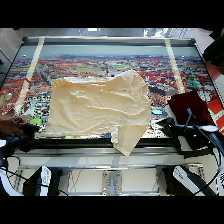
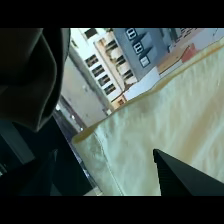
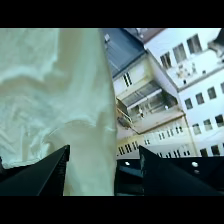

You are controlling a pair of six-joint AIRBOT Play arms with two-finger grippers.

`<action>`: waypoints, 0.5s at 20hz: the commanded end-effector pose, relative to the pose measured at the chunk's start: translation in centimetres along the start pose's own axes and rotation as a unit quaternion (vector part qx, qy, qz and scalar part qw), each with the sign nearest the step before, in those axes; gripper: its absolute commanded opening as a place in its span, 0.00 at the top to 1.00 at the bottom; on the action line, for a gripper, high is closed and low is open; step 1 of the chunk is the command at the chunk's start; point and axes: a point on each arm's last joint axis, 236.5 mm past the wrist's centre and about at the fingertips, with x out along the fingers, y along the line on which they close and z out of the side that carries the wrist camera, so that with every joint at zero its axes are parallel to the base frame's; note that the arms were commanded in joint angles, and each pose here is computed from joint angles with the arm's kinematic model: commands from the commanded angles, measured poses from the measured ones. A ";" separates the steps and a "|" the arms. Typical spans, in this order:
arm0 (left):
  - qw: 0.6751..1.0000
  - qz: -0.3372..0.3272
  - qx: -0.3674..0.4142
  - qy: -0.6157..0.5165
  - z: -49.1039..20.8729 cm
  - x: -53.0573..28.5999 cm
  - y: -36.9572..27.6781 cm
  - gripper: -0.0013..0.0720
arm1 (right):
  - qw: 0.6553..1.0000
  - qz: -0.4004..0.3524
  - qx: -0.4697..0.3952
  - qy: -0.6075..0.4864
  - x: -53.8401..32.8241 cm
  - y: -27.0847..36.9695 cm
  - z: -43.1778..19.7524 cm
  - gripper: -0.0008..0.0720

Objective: Fold the shirts.

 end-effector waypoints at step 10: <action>0.991 0.006 -0.050 0.127 -5.2 5.5 1.2 0.04 | 0.999 -0.013 -0.007 -0.050 5.0 0.1 -1.2 0.29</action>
